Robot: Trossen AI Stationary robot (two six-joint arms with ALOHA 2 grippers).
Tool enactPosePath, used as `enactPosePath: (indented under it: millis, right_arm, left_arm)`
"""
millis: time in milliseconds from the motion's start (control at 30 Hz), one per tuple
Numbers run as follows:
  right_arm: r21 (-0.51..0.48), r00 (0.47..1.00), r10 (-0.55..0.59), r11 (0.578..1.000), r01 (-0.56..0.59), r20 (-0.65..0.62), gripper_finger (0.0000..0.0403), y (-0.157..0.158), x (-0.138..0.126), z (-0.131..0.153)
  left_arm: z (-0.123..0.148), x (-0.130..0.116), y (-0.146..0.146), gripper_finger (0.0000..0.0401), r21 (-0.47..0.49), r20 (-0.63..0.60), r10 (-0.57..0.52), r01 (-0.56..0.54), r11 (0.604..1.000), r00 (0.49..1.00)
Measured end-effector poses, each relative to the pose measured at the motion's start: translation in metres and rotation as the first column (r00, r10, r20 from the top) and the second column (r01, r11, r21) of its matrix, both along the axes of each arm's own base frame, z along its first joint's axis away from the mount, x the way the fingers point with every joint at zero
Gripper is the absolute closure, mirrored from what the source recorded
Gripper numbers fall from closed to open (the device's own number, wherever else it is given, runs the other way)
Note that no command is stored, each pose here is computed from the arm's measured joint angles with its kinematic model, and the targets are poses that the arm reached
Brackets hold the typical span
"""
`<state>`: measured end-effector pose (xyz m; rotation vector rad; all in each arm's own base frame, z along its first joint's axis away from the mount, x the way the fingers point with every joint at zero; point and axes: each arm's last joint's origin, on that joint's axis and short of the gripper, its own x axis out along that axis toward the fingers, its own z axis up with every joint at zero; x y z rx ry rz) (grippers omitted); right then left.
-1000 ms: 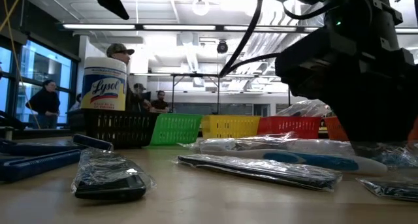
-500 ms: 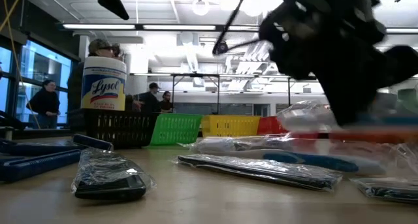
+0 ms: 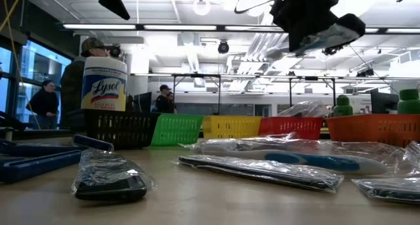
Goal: Pick & Place Travel size toiletries
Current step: Put the blue toothbrush into the red bin
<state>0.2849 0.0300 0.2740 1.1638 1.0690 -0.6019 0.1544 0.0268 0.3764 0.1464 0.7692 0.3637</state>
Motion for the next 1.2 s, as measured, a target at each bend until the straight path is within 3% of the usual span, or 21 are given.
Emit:
enactPosePath:
  millis: [300,600,933,1200]
  right_arm:
    - [-0.018,1.000,-0.017,1.000,0.017,0.006,0.0379,-0.071,-0.013,0.007]
    - [-0.050,0.999,-0.035,0.998,0.037,0.040,0.0379,-0.119,-0.020,0.009]
    - [-0.161,0.999,0.045,0.986,-0.044,0.006,0.0379,-0.146,-0.024,0.003]
    - [-0.073,0.992,0.113,0.990,-0.117,-0.062,0.0379,-0.150,-0.013,-0.021]
  left_arm:
    - [0.000,0.000,0.000,0.0141,-0.004,0.002,0.005,-0.005,1.000,1.000]
    - [0.000,0.000,0.000,0.0141,-0.006,0.004,0.007,-0.007,1.000,1.000]
    - [0.000,0.000,0.000,0.0141,-0.005,0.007,0.008,-0.008,1.000,1.000]
    - [0.000,0.000,0.000,0.0141,-0.007,0.009,0.012,-0.012,1.000,1.000]
